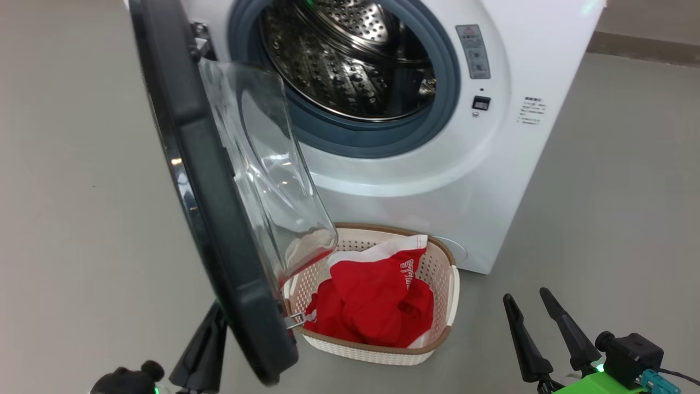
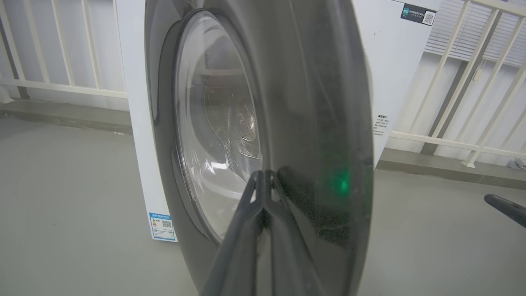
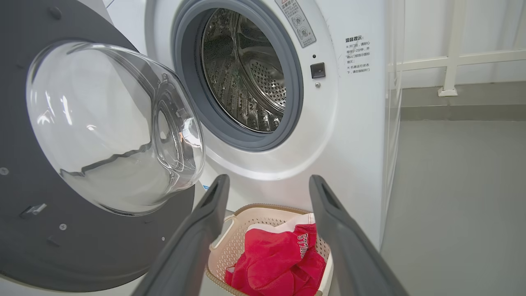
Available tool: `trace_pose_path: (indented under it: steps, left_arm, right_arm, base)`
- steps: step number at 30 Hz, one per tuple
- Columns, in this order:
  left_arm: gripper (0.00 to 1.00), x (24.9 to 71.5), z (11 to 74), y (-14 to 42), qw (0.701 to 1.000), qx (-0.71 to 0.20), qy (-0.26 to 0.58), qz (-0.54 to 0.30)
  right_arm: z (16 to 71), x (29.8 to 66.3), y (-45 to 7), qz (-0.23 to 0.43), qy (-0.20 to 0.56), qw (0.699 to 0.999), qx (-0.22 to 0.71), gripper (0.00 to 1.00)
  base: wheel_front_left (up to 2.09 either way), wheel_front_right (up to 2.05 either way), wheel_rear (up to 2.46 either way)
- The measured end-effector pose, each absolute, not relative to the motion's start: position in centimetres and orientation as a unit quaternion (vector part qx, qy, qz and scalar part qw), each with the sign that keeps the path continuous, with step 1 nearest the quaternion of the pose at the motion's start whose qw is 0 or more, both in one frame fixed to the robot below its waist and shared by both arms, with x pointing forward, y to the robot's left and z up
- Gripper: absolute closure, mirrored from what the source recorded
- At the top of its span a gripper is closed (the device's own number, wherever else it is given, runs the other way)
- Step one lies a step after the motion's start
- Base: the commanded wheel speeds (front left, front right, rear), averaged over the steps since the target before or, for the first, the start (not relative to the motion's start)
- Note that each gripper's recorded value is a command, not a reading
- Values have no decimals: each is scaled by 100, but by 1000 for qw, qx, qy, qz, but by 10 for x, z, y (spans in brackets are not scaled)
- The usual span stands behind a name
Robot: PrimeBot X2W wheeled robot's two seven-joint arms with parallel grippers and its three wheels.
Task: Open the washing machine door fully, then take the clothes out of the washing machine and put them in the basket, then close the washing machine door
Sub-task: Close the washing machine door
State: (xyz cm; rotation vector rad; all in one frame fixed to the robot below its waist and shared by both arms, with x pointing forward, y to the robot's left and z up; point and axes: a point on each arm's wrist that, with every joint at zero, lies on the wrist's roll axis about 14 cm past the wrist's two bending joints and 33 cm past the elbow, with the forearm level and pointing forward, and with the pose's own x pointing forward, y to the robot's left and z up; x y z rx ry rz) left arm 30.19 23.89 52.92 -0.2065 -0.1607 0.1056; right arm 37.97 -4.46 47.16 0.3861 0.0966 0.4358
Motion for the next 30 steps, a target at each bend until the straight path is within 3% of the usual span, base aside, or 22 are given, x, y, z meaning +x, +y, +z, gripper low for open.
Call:
trace_pose_path:
  steps: [12,30]
  left_arm:
    - [100,361,537,184,990,-106,-77,-52]
    - [100,508,564,90,969,-123,-93,-193]
  right_arm:
    - [470,390,-80,156,36,966,201,0]
    - [462,409,-153,38,18,977,209,0]
  base:
    - [0,0,0]
    - [0,0,0]
